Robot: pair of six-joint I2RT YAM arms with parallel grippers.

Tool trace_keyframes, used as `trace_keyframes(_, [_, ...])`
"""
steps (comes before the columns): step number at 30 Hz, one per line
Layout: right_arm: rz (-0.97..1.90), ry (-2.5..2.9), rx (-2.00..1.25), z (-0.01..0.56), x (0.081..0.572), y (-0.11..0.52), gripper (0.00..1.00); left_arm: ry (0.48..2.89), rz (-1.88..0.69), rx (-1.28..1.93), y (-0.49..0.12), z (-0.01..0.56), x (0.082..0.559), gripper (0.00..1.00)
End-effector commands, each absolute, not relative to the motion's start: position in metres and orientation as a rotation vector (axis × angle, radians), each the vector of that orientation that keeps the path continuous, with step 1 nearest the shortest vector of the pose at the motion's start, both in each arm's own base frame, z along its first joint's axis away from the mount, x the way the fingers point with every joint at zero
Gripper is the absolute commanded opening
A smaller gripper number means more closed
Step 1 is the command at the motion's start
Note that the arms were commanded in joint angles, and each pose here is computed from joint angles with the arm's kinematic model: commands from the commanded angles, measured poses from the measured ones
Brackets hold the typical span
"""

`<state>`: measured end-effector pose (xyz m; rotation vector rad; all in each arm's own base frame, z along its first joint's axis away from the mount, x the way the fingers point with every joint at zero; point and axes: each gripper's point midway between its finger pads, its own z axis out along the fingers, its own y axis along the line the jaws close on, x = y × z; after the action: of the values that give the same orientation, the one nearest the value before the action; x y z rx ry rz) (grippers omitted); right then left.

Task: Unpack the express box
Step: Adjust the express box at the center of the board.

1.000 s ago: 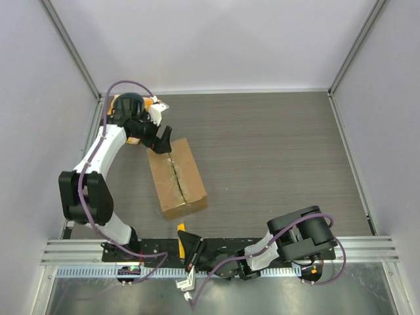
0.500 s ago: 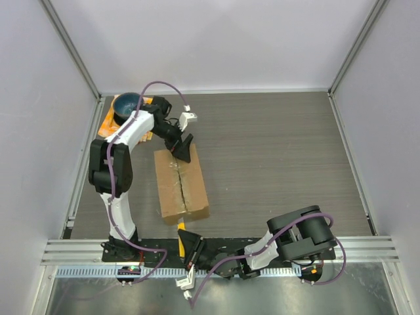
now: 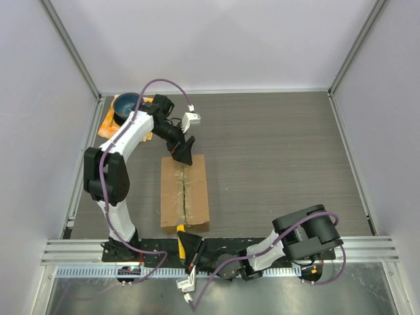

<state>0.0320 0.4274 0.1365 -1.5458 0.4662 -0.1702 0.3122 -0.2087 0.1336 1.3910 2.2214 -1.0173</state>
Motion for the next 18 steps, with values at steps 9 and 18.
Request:
trace_keyframes(9, [-0.001,0.477,-1.412,0.189,0.000,0.427,0.01,2.162,-0.792,1.537,-0.153,0.193,0.208,1.00])
trace_keyframes(18, [0.151,0.457,-1.561,0.174,-0.034,0.430,0.01,2.249,-0.623,1.525,-0.135,0.124,0.202,1.00])
